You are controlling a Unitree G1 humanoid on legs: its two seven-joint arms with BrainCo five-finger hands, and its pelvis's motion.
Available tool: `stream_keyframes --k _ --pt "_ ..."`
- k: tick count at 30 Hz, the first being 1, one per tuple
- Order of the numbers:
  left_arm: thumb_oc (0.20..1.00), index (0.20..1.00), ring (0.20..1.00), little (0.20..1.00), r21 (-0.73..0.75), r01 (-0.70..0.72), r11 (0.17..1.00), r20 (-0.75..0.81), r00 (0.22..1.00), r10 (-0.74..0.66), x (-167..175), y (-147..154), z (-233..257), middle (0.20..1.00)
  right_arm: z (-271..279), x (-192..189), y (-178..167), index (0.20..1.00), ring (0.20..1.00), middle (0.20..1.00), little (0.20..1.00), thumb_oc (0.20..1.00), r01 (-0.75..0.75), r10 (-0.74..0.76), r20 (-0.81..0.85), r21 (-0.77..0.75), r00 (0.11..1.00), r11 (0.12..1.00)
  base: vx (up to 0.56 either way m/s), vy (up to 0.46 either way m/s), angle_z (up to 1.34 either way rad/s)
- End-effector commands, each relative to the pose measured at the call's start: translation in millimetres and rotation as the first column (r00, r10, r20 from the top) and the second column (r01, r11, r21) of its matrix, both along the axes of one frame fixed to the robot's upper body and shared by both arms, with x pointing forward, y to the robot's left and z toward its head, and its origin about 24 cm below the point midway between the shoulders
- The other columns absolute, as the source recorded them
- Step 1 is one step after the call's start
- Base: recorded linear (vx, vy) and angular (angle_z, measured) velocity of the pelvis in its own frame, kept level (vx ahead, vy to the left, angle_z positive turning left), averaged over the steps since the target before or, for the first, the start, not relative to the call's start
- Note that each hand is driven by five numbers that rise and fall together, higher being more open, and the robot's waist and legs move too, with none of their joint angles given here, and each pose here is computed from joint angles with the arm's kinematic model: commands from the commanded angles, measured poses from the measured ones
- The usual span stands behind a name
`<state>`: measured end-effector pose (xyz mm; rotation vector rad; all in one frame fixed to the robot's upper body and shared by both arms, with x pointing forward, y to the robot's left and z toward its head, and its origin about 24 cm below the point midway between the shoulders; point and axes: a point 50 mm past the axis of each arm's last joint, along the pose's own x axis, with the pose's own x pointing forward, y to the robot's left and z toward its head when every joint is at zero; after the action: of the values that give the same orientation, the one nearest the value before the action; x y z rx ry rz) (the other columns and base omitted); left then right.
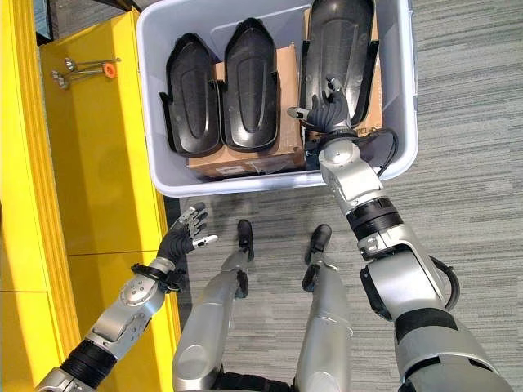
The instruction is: Move parts from the plastic box to the shelf.
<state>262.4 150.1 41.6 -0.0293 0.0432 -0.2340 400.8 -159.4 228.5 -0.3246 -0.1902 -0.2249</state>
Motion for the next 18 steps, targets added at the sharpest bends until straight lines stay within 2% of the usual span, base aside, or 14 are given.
stream_keyframes --k 1,4,6,7,8,10,11,13,14,15,16,18 --pt "1.000 1.000 1.000 1.000 -0.031 0.046 0.998 0.033 0.998 -0.045 -12.0 -5.3 3.4 1.000 22.3 -8.4 0.2 1.000 1.000 1.000 1.000 1.000 0.028 -0.033 0.204 0.031 0.978 0.999 0.00 0.000 0.00" --pt "1.000 1.000 1.000 1.000 -0.038 0.046 0.998 0.031 0.999 -0.044 -12.9 -7.6 2.5 1.000 40.0 -16.0 -0.8 1.000 1.000 1.000 1.000 1.000 0.056 -0.050 0.354 -0.007 0.934 0.998 0.00 0.013 0.00" --pt "1.000 1.000 1.000 1.000 -0.018 0.003 1.000 0.025 1.000 -0.003 -14.0 -9.7 0.1 1.000 66.6 -35.0 6.6 1.000 1.000 1.000 1.000 1.000 0.090 -0.040 0.573 -0.060 0.819 0.994 0.01 0.038 0.00" --pt "1.000 1.000 1.000 1.000 -0.022 0.001 1.000 0.021 1.000 0.000 -14.1 -10.1 -0.6 1.000 70.8 -38.7 9.1 1.000 1.000 1.000 1.000 1.000 0.088 -0.033 0.598 -0.063 0.801 0.994 0.01 0.044 -0.01" --pt "1.000 1.000 1.000 1.000 -0.028 -0.003 1.000 0.018 1.000 0.004 -14.2 -11.4 -1.9 1.000 85.8 -56.5 17.6 1.000 1.000 1.000 1.000 1.000 0.119 -0.020 0.710 -0.090 0.704 0.989 0.01 0.037 -0.02" --pt "1.000 1.000 1.000 1.000 -0.040 0.002 0.999 0.015 1.000 -0.001 -15.0 -13.3 -3.5 1.000 92.2 -67.0 20.9 1.000 1.000 1.000 1.000 1.000 0.171 -0.049 0.765 -0.080 0.642 0.982 0.00 0.026 -0.01" --pt "1.000 1.000 1.000 1.000 -0.041 0.002 0.999 0.015 1.000 -0.002 -15.2 -13.6 -3.6 1.000 92.9 -68.3 21.1 1.000 1.000 1.000 1.000 1.000 0.174 -0.052 0.768 -0.078 0.638 0.982 0.01 0.042 -0.01" --pt "1.000 1.000 1.000 1.000 -0.058 0.009 0.998 0.016 1.000 -0.008 -18.3 -18.5 -6.6 1.000 101.9 -85.0 26.8 1.000 1.000 1.000 1.000 1.000 0.205 -0.036 0.857 -0.082 0.515 0.975 0.01 0.053 0.00" --pt "1.000 1.000 1.000 1.000 -0.057 0.009 0.998 0.016 1.000 -0.008 -18.3 -18.5 -6.6 1.000 101.8 -85.1 26.8 1.000 1.000 1.000 1.000 1.000 0.205 -0.036 0.857 -0.082 0.515 0.975 0.01 0.053 -0.01" --pt "1.000 1.000 1.000 1.000 -0.065 0.011 0.998 0.018 1.000 -0.010 -19.1 -19.8 -6.8 1.000 106.3 -92.5 30.2 1.000 1.000 1.000 1.000 1.000 0.201 -0.017 0.883 -0.088 0.470 0.976 0.02 0.055 -0.04" --pt "1.000 1.000 1.000 1.000 -0.071 0.017 0.997 0.018 1.000 -0.015 -20.9 -21.3 -8.4 1.000 111.3 -104.9 35.9 1.000 1.000 1.000 1.000 1.000 0.191 0.017 0.922 -0.099 0.388 0.977 0.02 0.066 -0.06" --pt "1.000 1.000 1.000 1.000 -0.077 0.015 0.997 0.017 1.000 -0.014 -21.9 -22.1 -9.2 1.000 114.0 -112.9 39.2 1.000 1.000 1.000 1.000 1.000 0.191 0.034 0.935 -0.107 0.352 0.976 0.02 0.041 -0.06"
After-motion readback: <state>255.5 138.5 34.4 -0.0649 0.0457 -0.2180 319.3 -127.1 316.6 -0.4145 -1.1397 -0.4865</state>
